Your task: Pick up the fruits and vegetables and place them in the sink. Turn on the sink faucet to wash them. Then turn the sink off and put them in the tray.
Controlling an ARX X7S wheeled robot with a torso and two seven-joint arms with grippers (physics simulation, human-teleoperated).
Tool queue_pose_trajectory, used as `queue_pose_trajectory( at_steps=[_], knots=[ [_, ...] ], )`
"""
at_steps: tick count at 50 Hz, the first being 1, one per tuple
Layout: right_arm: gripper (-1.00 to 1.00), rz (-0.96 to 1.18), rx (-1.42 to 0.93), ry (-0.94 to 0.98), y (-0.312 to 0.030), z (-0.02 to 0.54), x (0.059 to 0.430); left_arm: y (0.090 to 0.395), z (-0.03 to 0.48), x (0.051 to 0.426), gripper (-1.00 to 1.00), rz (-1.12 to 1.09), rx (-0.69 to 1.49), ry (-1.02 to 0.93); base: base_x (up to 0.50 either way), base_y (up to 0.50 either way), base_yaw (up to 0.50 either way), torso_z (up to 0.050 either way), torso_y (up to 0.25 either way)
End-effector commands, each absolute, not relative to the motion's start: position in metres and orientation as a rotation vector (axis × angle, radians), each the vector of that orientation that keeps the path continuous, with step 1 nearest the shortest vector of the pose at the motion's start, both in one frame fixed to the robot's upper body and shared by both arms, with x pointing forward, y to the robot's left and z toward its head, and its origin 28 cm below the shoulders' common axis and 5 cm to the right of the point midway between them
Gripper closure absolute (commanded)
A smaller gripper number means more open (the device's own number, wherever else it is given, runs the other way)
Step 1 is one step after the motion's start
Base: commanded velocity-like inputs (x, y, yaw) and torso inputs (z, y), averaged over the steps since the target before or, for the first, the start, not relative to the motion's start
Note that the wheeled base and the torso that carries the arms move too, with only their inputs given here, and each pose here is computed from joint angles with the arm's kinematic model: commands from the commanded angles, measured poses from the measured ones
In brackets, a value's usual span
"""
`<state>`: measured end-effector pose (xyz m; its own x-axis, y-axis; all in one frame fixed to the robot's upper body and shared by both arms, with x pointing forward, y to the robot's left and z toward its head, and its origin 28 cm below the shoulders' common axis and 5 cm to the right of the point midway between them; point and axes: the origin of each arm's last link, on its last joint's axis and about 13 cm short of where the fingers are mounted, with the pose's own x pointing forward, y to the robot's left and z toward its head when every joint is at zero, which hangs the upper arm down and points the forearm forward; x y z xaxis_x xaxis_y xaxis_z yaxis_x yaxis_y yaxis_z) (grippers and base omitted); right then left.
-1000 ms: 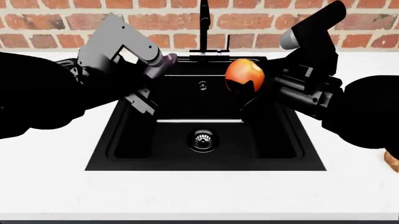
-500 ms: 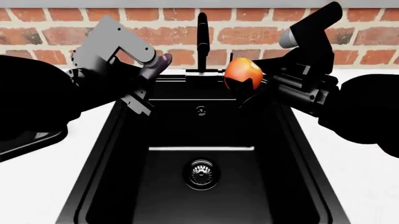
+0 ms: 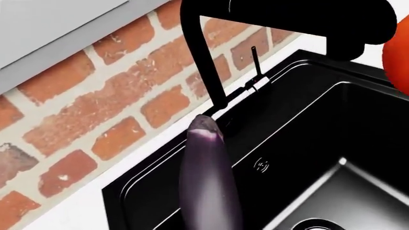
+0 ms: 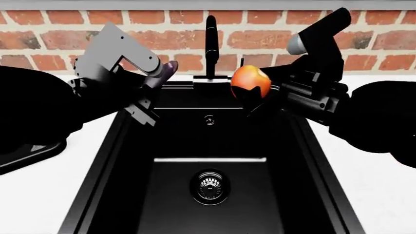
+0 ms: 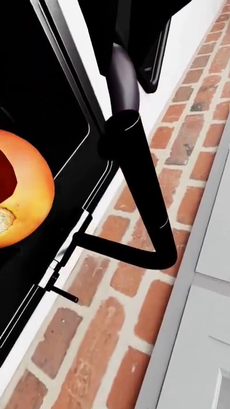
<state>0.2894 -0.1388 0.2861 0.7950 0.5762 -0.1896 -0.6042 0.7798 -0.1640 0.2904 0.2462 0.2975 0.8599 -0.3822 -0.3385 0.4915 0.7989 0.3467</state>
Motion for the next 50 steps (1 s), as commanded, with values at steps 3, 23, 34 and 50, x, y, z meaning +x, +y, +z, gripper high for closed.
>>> queue_pose_trajectory(
  at_steps=[3,23,34,50],
  knots=[
    [1.0,0.849,-0.267,0.236,-0.133,0.27,0.275,0.247,0.293,0.29,1.0,-0.473,0.427,0.257,0.0,0.0,0.0,0.0,0.0],
    [1.0,0.992,-0.393,0.565,-0.113,0.193,0.311,0.234,0.276,0.289,1.0,-0.567,0.401,0.276,0.0,0.0,0.0,0.0,0.001],
    [1.0,0.972,-0.428,0.663,-0.103,0.159,0.339,0.232,0.274,0.286,1.0,-0.608,0.385,0.262,0.0,0.0,0.0,0.0,0.0],
    [1.0,0.896,-0.603,0.911,-0.118,0.134,0.341,0.238,0.272,0.278,1.0,-0.606,0.373,0.247,0.0,0.0,0.0,0.0,0.0]
  ],
)
